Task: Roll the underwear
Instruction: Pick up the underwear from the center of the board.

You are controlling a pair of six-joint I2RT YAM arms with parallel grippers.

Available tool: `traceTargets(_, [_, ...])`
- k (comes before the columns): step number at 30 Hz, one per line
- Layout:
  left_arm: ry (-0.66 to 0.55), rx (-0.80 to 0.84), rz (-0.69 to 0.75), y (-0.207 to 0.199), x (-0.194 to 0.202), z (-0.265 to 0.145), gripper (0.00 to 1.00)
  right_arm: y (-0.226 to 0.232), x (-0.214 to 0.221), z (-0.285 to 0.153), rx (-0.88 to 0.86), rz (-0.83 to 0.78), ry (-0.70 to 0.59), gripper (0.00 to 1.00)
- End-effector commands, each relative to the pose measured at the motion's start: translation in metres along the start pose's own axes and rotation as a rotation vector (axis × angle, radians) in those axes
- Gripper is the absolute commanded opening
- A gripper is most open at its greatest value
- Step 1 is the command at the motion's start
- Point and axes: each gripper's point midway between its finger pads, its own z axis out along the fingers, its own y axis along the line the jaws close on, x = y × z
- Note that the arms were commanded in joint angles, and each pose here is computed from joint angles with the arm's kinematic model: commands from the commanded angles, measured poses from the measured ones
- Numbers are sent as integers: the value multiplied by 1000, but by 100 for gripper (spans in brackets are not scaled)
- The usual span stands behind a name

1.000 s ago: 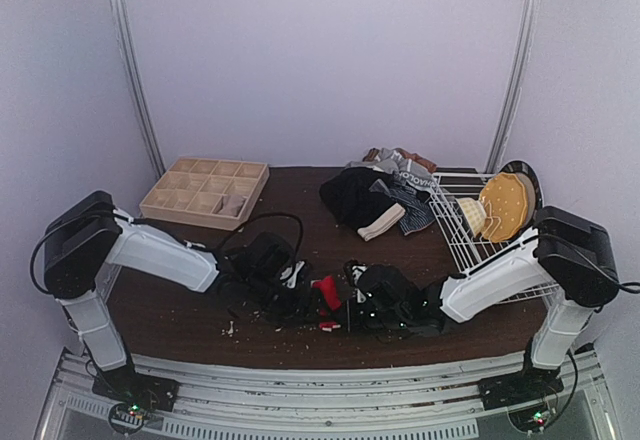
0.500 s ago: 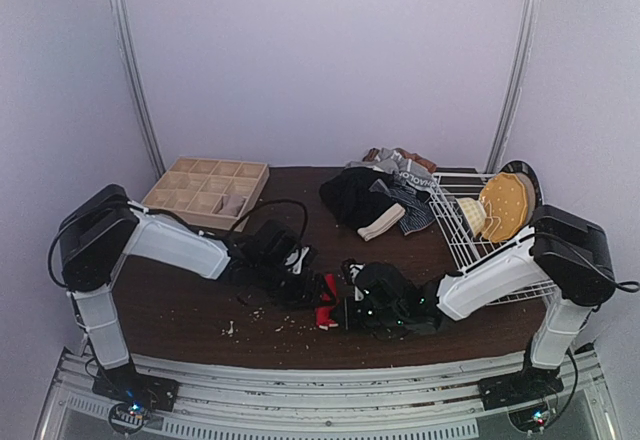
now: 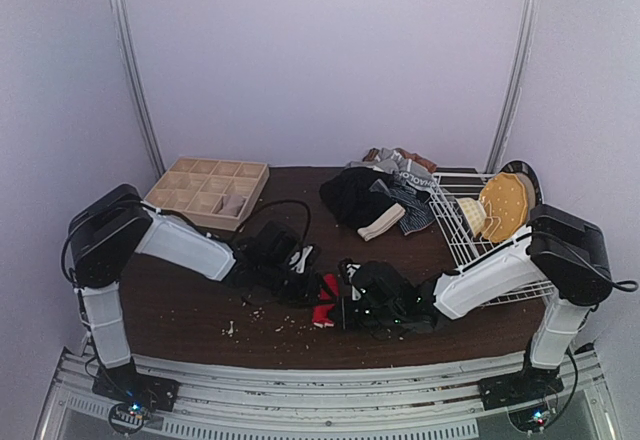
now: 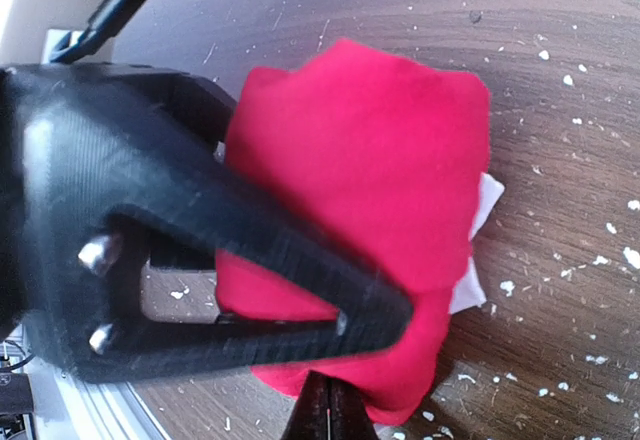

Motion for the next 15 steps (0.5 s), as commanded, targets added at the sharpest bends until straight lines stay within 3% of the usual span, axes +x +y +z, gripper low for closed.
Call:
traceTargets(1, [14, 8, 14, 11, 8, 13, 20, -88, 84, -3, 286, -26, 291, 0])
traceTargets(5, [-5, 15, 29, 9, 4, 11, 0, -84, 84, -4, 285, -38, 286, 0])
traceTargets(10, [-17, -8, 71, 4, -1, -1, 0, -63, 68, -18, 241, -51, 247, 0])
traceTargets(11, [-20, -19, 83, 3, -3, -6, 0, -53, 59, -25, 216, -58, 224, 3])
traceTargets(15, [-47, -89, 120, 5, -18, -43, 0, -6, 12, -71, 107, -104, 98, 34])
